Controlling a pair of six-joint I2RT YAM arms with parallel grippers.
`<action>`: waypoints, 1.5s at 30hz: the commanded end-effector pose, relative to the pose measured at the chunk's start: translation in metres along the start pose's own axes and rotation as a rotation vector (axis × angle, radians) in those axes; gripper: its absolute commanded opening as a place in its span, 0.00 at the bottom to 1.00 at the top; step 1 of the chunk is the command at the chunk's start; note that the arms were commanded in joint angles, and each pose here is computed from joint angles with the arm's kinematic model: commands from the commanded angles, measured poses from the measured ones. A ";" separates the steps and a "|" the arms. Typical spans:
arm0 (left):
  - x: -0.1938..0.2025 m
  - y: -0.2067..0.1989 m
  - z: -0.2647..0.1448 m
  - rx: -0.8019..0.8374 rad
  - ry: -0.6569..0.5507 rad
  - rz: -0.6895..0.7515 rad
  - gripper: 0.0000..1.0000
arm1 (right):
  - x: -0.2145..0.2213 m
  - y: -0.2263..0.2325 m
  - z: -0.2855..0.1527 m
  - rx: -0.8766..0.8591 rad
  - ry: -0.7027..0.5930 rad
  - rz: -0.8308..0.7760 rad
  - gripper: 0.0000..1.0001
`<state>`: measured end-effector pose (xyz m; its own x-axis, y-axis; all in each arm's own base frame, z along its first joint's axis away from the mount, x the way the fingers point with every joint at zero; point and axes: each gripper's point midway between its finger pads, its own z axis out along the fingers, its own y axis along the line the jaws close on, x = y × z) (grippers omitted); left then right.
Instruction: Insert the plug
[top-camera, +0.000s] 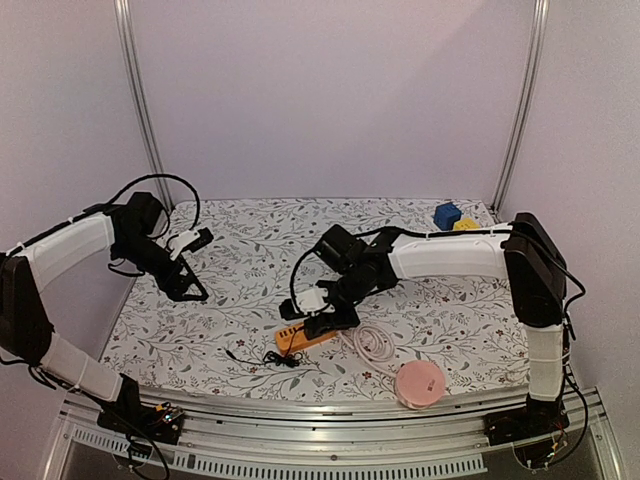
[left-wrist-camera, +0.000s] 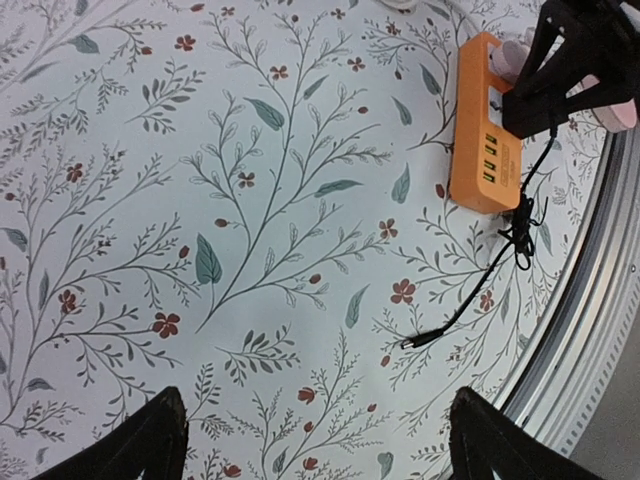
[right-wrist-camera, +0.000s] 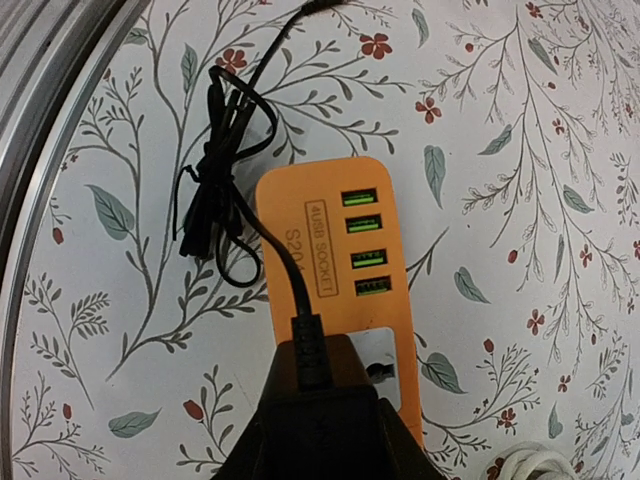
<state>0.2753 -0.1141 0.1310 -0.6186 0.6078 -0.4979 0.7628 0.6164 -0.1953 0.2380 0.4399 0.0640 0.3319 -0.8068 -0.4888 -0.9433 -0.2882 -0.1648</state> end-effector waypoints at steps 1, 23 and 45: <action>-0.007 0.010 -0.006 -0.026 -0.018 -0.012 0.90 | 0.055 -0.010 0.004 0.043 0.141 0.161 0.23; -0.013 0.020 -0.019 -0.062 -0.032 -0.016 0.90 | 0.332 -0.047 -0.106 0.490 0.475 1.229 0.39; 0.039 0.045 -0.076 -0.275 -0.126 -0.205 0.94 | 0.177 -0.133 -0.284 0.724 -0.170 1.085 0.99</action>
<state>0.2789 -0.0435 0.1728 -0.6714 0.4711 -0.5721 0.6106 0.7891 -0.0667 0.4249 0.1827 0.1559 -0.6659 -0.4660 -0.5826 -0.5421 0.8387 -0.0513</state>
